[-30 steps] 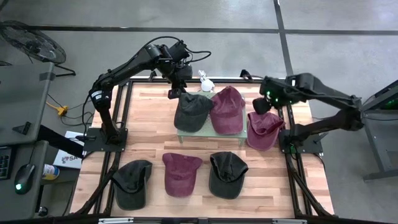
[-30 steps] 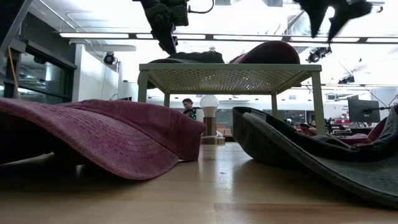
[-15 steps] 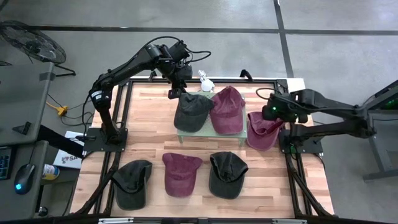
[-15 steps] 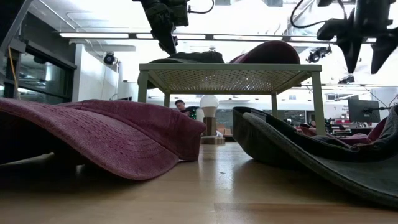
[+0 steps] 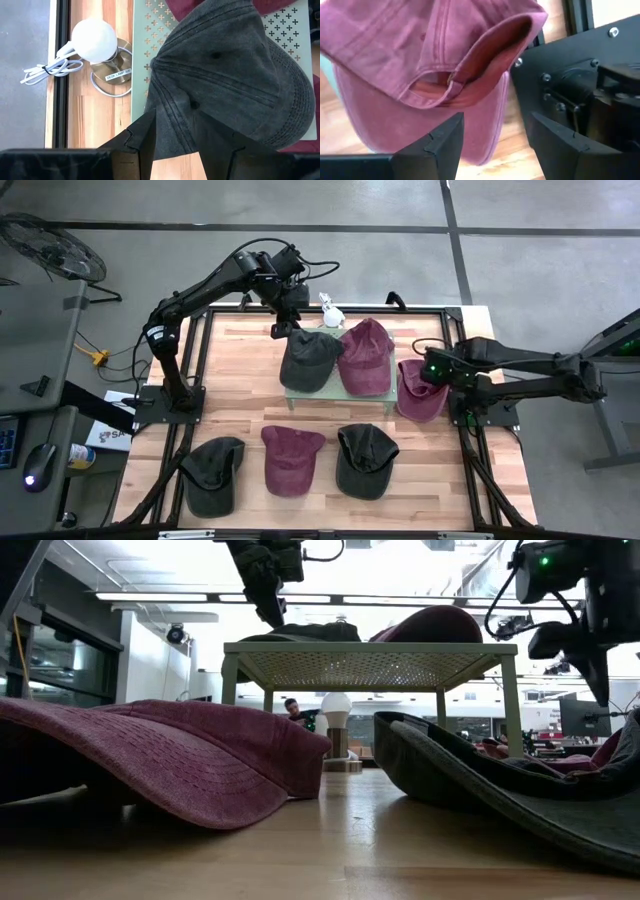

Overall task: Pick & Place hat
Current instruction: Stack the top red cap on top of the red cap on the shelf

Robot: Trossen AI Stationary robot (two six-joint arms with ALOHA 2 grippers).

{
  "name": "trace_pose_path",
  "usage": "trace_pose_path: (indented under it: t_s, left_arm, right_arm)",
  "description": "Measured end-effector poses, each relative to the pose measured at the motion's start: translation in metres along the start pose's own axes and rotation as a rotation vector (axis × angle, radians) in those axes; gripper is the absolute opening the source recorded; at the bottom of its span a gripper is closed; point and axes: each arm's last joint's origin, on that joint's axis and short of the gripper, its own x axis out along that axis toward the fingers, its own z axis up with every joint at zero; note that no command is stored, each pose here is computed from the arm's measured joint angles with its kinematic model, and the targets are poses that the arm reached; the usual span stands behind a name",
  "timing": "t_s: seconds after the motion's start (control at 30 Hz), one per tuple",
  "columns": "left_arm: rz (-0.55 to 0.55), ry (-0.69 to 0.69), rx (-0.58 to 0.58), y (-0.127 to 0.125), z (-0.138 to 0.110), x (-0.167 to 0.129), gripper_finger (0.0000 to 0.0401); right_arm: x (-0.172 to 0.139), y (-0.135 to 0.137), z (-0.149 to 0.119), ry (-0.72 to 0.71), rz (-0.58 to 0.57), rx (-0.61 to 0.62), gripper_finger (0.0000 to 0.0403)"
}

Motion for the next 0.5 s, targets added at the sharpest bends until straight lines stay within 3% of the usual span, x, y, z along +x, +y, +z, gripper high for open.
trace_pose_path:
  t_s: [0.23,0.5]
  left_arm:
    - [0.0,-0.006,0.002,0.0,0.0,0.0,0.0128]
    - [0.0,-0.007,0.007,0.0,0.001,0.0,0.0128]
  right_arm:
    - [-0.002,0.003,0.001,-0.023,0.022,0.088,0.021]
    - [-0.002,0.013,-0.002,0.061,0.104,0.037,0.021]
